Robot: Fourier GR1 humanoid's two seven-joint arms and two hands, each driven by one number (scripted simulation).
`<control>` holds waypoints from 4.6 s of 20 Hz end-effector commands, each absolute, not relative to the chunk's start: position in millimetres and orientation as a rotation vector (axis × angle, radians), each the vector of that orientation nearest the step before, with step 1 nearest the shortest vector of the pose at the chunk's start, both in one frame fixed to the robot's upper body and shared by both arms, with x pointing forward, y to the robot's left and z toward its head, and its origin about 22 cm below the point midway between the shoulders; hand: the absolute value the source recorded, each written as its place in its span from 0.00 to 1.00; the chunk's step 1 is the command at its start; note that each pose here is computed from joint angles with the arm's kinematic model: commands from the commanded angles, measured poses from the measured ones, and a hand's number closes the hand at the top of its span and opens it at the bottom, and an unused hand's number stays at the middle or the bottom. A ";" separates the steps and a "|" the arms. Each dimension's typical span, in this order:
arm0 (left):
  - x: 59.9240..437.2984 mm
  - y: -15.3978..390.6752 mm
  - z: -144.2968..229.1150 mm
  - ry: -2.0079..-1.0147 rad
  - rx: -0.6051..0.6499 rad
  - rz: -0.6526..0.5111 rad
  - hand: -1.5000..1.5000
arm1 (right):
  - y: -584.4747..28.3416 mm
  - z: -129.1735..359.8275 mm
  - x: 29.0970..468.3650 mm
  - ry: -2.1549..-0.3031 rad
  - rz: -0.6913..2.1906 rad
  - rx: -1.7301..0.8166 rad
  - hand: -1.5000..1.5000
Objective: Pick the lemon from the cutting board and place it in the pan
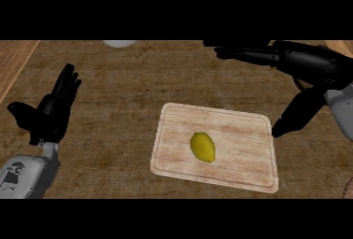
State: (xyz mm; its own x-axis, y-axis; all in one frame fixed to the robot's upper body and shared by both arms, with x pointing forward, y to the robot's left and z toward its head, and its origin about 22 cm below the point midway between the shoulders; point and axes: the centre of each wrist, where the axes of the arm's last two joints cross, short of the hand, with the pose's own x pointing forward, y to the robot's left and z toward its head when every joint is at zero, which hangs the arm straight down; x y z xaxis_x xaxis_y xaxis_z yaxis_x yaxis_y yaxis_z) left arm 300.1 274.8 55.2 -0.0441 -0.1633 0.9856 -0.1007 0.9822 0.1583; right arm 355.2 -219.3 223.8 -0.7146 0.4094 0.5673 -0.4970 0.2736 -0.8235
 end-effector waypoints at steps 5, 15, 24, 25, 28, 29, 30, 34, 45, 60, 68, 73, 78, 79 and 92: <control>282.9 280.4 48.6 -1.617 0.197 -0.052 0.50 | -196.4 214.2 343.4 -1.725 1.602 0.266 0.00; 294.1 268.7 55.5 -1.610 0.195 -0.029 0.50 | -148.4 183.7 314.8 -1.608 1.646 0.096 0.00; 307.8 267.6 46.7 -1.616 0.211 -0.060 0.50 | -148.9 157.3 339.1 -1.495 1.694 0.002 0.00; 287.6 270.1 37.2 -1.628 0.216 -0.052 0.50 | -138.9 150.2 337.1 -1.477 1.710 0.025 0.00; 292.3 273.1 46.8 -1.609 0.199 -0.057 0.50 | -156.1 134.8 331.1 -1.456 1.734 0.048 0.00; 298.7 278.5 42.2 -1.610 0.218 -0.040 0.50 | -141.8 151.2 325.1 -1.469 1.748 0.064 0.00; 298.8 269.7 60.8 -1.625 0.202 -0.047 0.50 | -157.4 145.8 336.1 -1.424 1.762 0.076 0.00; 302.7 283.7 44.6 -1.625 0.200 -0.049 0.50 | -154.4 111.4 325.5 -1.431 1.819 0.074 0.00; 305.7 269.5 54.2 -1.619 0.204 -0.064 0.50 | -103.5 107.5 314.8 -1.353 1.974 -0.139 0.00; 306.8 275.7 52.5 -1.616 0.208 -0.048 0.50 | -85.9 85.1 311.0 -1.247 2.051 -0.188 0.00; 285.5 263.7 30.5 -1.619 0.202 -0.049 0.50 | -92.7 47.8 331.0 -1.151 2.103 -0.196 0.00; 280.3 300.1 62.0 -1.623 0.212 -0.049 0.50 | -92.5 45.4 309.3 -1.113 2.106 -0.143 0.00; 299.6 273.0 43.2 -1.613 0.206 -0.054 0.50 | -76.6 37.2 323.4 -1.217 2.221 -0.072 1.00; 280.6 273.8 49.1 -1.618 0.190 -0.048 0.50 | -77.1 30.4 319.4 -1.219 2.197 -0.070 1.00; 281.4 291.0 44.4 -1.589 0.268 0.003 0.50 | -195.1 11.5 309.7 -1.170 1.692 -0.427 1.00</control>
State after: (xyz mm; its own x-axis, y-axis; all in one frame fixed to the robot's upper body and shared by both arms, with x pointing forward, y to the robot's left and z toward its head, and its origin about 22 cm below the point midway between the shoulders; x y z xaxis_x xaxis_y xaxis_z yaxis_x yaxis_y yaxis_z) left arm 288.0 281.4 50.3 -0.0312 -0.1646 0.9859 -0.1330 0.9783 0.1591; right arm 318.0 -143.7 19.2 -0.6599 0.7063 0.2564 -0.5071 -0.1668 -0.8456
